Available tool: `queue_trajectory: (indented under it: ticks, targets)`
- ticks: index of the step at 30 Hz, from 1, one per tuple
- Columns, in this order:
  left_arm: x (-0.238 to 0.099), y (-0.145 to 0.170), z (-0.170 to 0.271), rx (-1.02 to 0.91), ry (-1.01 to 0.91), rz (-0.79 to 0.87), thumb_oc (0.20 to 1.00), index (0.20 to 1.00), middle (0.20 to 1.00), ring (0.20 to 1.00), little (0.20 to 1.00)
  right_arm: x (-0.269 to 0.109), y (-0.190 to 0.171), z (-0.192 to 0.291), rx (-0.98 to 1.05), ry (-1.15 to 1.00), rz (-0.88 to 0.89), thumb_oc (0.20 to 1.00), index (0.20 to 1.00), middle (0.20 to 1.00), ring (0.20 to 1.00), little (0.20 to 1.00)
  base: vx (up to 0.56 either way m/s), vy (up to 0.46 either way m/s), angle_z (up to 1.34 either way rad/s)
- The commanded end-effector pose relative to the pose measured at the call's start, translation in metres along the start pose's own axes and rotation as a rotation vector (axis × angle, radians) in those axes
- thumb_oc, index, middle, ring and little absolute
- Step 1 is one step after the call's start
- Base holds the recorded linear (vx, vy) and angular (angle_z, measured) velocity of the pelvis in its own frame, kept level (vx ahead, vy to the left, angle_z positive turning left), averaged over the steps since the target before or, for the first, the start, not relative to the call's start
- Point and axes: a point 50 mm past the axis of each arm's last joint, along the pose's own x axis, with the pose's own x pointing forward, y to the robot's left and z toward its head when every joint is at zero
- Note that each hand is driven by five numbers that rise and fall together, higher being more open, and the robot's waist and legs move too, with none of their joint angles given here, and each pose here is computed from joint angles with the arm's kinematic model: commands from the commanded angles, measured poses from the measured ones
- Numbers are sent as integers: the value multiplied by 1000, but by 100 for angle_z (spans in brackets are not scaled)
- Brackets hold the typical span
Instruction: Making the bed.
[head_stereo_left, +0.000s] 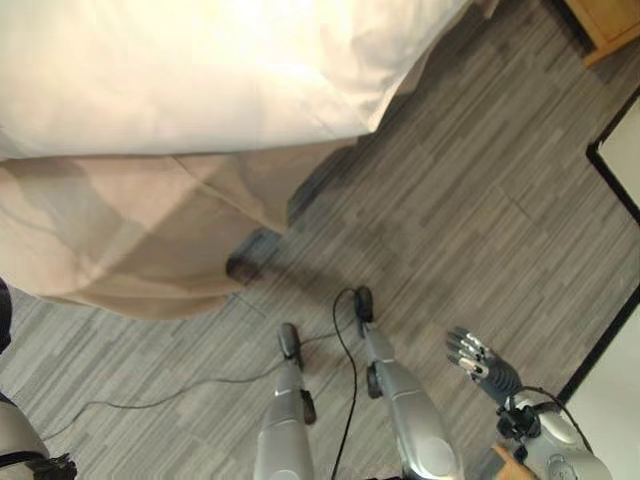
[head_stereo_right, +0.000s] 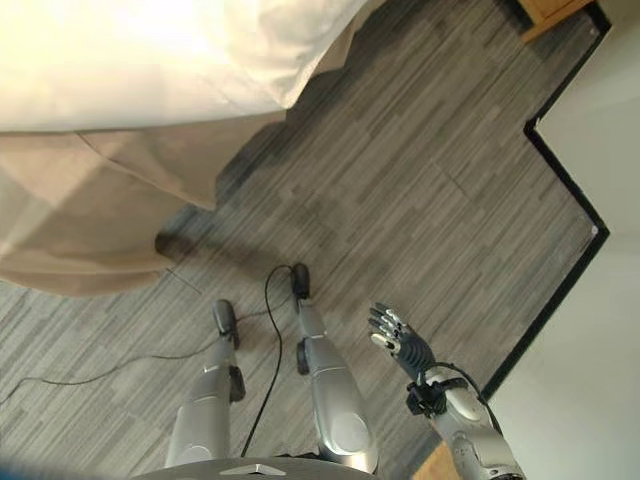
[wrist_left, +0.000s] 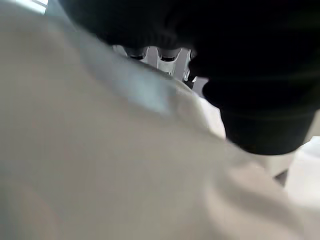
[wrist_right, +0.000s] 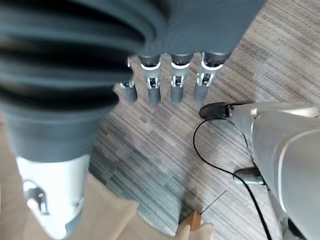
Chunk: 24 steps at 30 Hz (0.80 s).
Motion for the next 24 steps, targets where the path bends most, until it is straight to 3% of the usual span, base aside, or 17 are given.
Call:
queue_trajectory:
  ticks: [1,3,4,17,21,22,24]
  targets:
    - [5,38,11,-83,-45,78,1000,1000,1000,1000,1000,3,-13,20,10,-92,-47,1000,1000,1000,1000,1000,0,0,0]
    - [5,32,13,-55,-50,50,1000,1000,1000,1000,1000,5,-11,20,15,-94,-50,1000,1000,1000,1000,1000,-26,15,4]
    - [5,31,13,-52,-48,38,200,200,200,200,200,6,-10,20,16,-94,-45,1000,1000,1000,1000,1000,-28,26,8]
    - [-1,-9,12,169,-103,-133,200,200,200,200,200,3,-7,5,18,-16,-4,1000,1000,1000,1000,1000,-19,35,3]
    - [-17,-44,-12,216,-124,-245,200,200,200,200,200,2,-9,2,3,-1,-4,1000,1000,1000,1000,1000,27,16,-7]
    - [-37,-75,-30,175,-134,-352,200,200,200,200,200,2,-13,2,0,-2,-26,1000,1000,1000,1000,1000,59,4,-2]
    - [-49,-85,-43,168,-138,-393,200,200,200,200,200,-1,-17,0,-7,8,-40,1000,1000,1000,1000,1000,68,8,-3]
